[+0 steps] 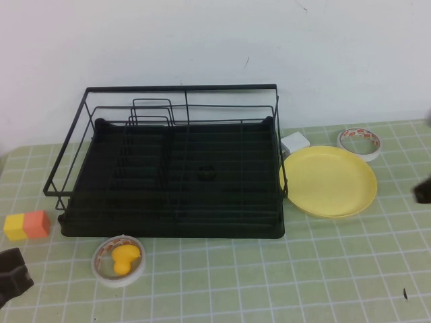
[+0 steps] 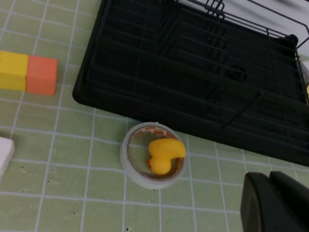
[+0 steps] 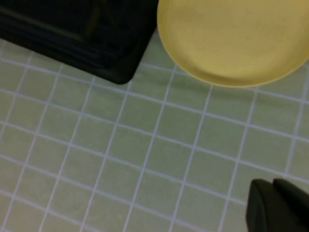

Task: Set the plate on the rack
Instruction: Pick up the plate from the table

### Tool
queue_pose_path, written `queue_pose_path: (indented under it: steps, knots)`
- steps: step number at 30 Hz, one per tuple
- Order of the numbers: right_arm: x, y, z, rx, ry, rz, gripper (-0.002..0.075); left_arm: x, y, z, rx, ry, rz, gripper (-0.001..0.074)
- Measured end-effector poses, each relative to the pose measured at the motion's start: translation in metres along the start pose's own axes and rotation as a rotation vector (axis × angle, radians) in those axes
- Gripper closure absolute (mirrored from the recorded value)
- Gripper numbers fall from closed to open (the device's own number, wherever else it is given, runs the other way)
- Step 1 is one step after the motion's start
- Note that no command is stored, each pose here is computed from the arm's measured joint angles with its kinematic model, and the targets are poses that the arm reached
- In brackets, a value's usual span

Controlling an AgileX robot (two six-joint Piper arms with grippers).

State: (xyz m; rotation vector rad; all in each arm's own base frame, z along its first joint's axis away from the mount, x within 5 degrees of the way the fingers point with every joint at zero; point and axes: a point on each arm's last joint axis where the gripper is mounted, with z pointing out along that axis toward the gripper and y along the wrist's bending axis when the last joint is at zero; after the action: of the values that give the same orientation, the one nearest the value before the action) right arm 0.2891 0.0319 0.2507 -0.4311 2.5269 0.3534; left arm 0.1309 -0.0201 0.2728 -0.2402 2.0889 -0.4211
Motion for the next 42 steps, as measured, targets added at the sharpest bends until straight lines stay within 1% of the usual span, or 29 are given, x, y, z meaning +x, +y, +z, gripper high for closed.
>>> queue_pose_path:
  steps: [5,8,10,15,17,20,23,26,32,42]
  knots:
    - [-0.031,-0.033,0.080,-0.074,0.145,0.052,0.0726,0.000,0.000,0.001,0.000,0.003,0.016,0.0736]
    - [-0.045,-0.049,0.117,-0.103,0.195,0.081,0.0711,0.001,0.000,0.001,0.000,0.003,0.027,0.0736]
    - [-0.056,-0.058,0.134,-0.097,0.207,0.093,0.0695,0.002,0.001,0.001,-0.002,0.005,0.030,0.0736]
    - [-0.080,-0.077,0.147,-0.014,0.243,0.074,0.0640,0.000,0.001,0.002,-0.004,-0.022,0.038,0.0736]
    - [-0.085,-0.084,0.154,0.009,0.285,0.063,0.0594,0.000,0.003,0.003,-0.008,-0.040,0.040,0.0736]
    - [-0.086,-0.095,0.173,0.027,0.350,0.066,0.0504,0.001,0.004,0.004,-0.014,-0.057,0.042,0.0736]
    - [-0.084,-0.102,0.190,0.037,0.373,0.083,0.0444,0.002,0.005,0.004,-0.015,-0.061,0.040,0.0736]
    - [-0.088,-0.106,0.197,0.053,0.346,0.089,0.0424,0.002,0.005,0.005,-0.016,-0.063,0.040,0.0736]
    - [-0.101,-0.111,0.199,0.089,0.260,0.083,0.0416,0.001,0.005,0.005,-0.016,-0.065,0.040,0.0736]
    - [-0.085,-0.117,0.227,0.085,0.278,0.103,0.0414,0.001,0.005,0.005,-0.017,-0.067,0.044,0.0736]
